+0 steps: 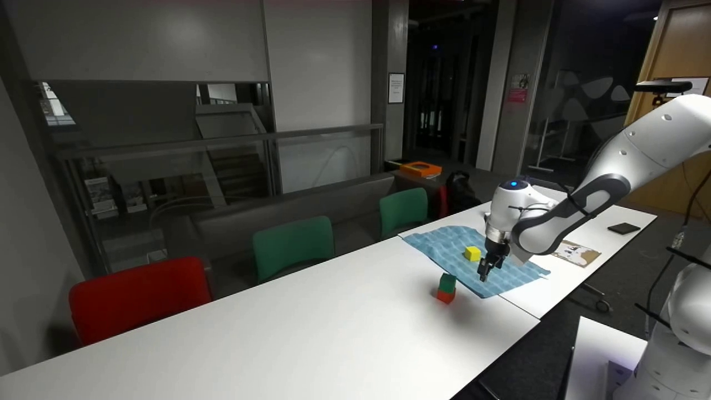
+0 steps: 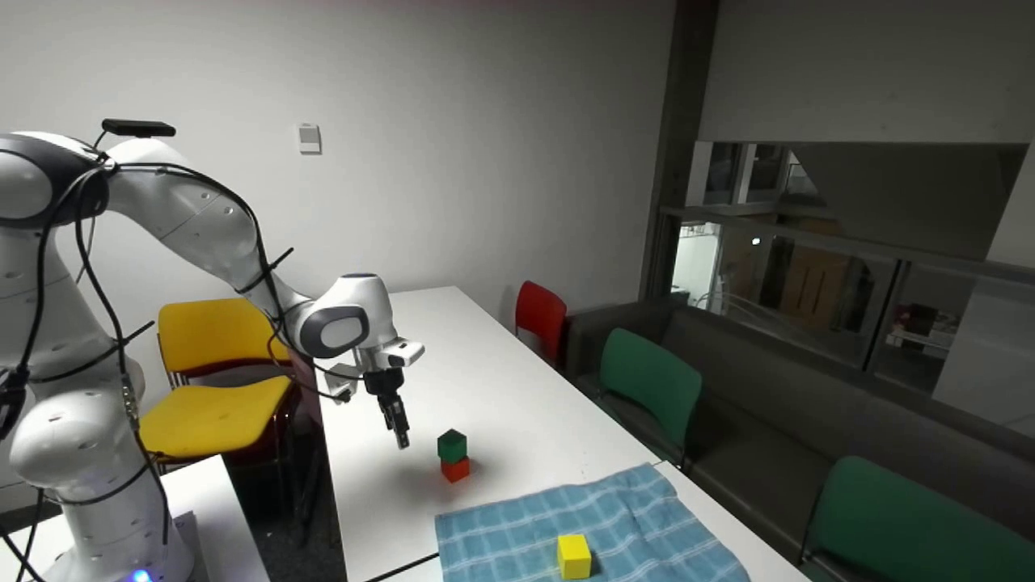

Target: Fold the blue towel around the yellow block

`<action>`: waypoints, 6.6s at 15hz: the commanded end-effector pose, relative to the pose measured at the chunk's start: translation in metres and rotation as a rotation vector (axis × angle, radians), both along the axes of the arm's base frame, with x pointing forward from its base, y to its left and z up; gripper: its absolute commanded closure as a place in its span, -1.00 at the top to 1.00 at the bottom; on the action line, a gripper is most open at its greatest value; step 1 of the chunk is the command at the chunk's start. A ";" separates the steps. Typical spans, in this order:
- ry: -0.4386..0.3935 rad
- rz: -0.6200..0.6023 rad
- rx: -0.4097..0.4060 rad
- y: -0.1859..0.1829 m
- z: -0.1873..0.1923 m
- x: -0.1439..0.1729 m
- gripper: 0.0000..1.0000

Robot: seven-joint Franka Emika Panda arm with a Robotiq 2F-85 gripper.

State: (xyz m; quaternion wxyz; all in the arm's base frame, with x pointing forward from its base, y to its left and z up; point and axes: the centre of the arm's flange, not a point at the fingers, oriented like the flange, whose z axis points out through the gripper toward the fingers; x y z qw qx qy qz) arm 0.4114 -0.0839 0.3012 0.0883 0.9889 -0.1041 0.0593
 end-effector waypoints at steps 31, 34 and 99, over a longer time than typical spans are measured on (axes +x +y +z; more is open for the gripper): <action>0.257 0.275 -0.075 -0.041 -0.092 0.034 1.00; 0.240 0.190 -0.184 -0.032 -0.095 0.038 1.00; 0.316 0.267 -0.379 -0.100 -0.142 0.071 -0.98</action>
